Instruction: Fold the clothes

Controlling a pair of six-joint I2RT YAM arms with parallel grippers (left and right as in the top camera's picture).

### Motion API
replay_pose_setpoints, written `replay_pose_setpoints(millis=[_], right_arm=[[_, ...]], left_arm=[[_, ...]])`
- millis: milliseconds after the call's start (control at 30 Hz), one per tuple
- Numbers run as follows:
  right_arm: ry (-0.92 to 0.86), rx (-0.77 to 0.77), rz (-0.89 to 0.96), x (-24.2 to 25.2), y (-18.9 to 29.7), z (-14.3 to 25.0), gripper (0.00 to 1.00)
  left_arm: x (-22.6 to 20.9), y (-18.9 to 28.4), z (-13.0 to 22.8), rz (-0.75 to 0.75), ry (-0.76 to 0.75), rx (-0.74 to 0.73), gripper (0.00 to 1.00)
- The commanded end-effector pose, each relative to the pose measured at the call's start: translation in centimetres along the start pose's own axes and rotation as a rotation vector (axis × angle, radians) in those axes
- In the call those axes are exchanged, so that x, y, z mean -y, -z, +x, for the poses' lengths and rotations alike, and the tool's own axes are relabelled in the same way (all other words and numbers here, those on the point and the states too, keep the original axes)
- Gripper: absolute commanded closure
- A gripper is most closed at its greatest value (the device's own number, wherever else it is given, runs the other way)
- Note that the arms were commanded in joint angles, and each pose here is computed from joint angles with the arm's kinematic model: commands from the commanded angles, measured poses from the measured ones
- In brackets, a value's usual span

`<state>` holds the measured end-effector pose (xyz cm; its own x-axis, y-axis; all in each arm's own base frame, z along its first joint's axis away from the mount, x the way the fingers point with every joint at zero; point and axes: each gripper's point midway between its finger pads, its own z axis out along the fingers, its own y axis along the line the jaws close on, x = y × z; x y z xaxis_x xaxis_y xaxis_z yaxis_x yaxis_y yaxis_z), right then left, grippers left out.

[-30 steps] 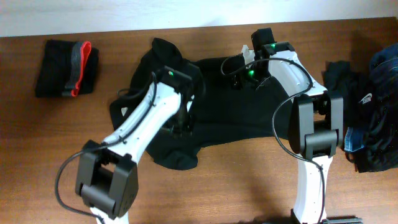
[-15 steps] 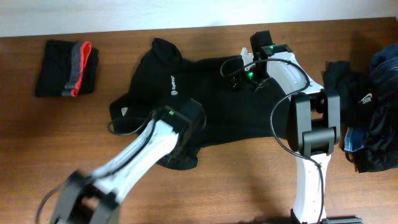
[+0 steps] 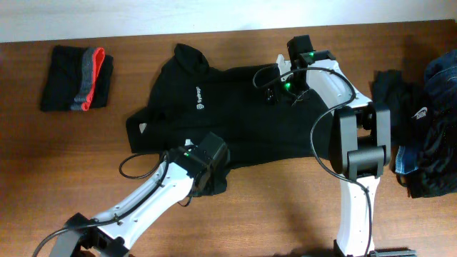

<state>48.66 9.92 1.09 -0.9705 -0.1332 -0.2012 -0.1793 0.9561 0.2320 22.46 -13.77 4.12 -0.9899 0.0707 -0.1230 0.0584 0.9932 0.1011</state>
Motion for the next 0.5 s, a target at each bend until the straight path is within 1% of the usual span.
replay_pose_setpoints(millis=[0,200,467], right_arm=[[-0.012,-0.044,0.011,0.7,-2.1,1.0,0.14],[-0.012,-0.043,0.011,0.7,-2.1,1.0,0.14],[-0.012,-0.044,0.011,0.7,-2.1,1.0,0.14]], left_arm=[[0.3,-0.3,0.4,0.017,0.016,-0.017,1.0],[1.0,-0.6,-0.6,0.048,0.023,0.031,1.0],[1.5,-2.8,-0.7,0.086,0.033,0.088,1.0]])
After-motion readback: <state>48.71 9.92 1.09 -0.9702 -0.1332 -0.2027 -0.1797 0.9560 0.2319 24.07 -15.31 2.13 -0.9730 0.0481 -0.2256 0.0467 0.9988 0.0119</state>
